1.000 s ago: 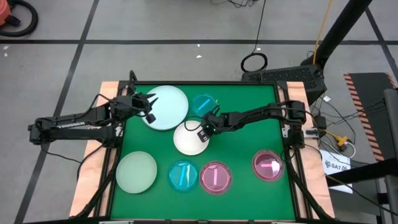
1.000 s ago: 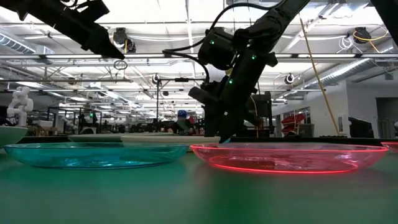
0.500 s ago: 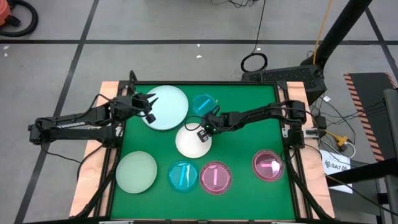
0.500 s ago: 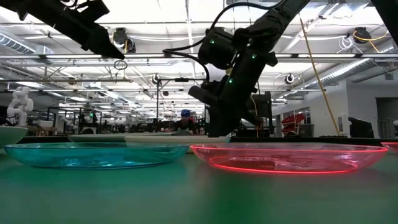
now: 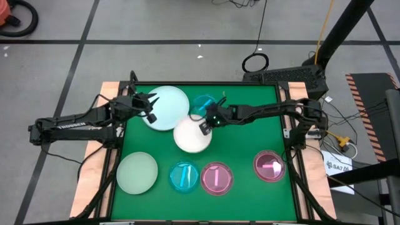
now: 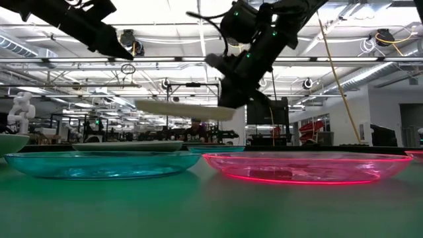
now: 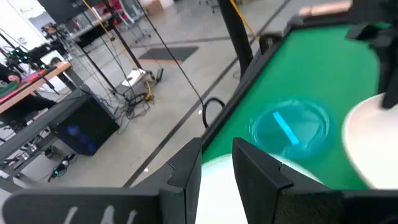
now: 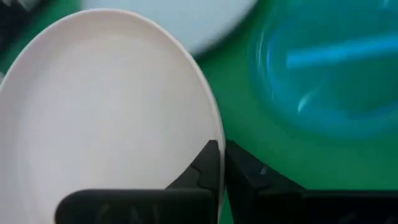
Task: Stack plastic plates
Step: Stack the white plate on top of the blue plate
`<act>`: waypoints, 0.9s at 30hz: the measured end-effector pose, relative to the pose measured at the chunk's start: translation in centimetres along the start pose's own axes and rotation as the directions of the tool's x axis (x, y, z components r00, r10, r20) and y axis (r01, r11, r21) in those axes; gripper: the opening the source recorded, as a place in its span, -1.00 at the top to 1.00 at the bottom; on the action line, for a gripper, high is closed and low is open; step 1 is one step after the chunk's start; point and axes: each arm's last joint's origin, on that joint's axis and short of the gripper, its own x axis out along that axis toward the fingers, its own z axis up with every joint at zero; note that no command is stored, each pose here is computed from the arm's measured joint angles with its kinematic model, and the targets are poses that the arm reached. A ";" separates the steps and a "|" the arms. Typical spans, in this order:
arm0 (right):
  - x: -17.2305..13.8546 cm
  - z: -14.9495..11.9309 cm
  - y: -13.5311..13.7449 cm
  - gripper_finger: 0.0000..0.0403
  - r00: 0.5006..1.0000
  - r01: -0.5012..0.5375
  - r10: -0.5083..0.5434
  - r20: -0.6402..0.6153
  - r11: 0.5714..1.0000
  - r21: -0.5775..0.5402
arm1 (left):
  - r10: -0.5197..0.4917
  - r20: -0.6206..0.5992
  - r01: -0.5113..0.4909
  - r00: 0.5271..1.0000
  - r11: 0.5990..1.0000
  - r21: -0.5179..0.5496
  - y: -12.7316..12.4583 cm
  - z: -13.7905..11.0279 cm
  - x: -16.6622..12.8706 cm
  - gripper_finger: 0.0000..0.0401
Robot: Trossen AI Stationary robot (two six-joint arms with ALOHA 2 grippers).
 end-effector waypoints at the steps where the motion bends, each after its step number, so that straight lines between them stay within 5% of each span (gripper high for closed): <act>1: -0.1 0.5 -0.2 0.97 1.000 -0.011 0.011 0.028 1.000 0.000 | 0.003 0.013 -0.003 1.000 1.000 -0.007 0.0 0.1 0.0 0.51; 12: -0.4 9.7 0.9 0.97 0.941 -0.076 0.113 0.318 0.989 -0.125 | 0.033 0.064 -0.032 0.997 0.999 -0.007 0.4 1.1 -0.2 0.51; 19: 1.1 14.4 1.2 0.97 0.945 -0.072 0.125 0.303 0.981 -0.181 | 0.144 0.053 -0.137 0.988 0.984 -0.114 1.4 1.6 -1.0 0.51; 27: 5.0 16.8 0.3 0.97 0.970 -0.014 0.062 0.237 0.980 -0.197 | 0.215 0.065 -0.200 0.974 0.963 -0.181 2.4 1.5 -2.6 0.51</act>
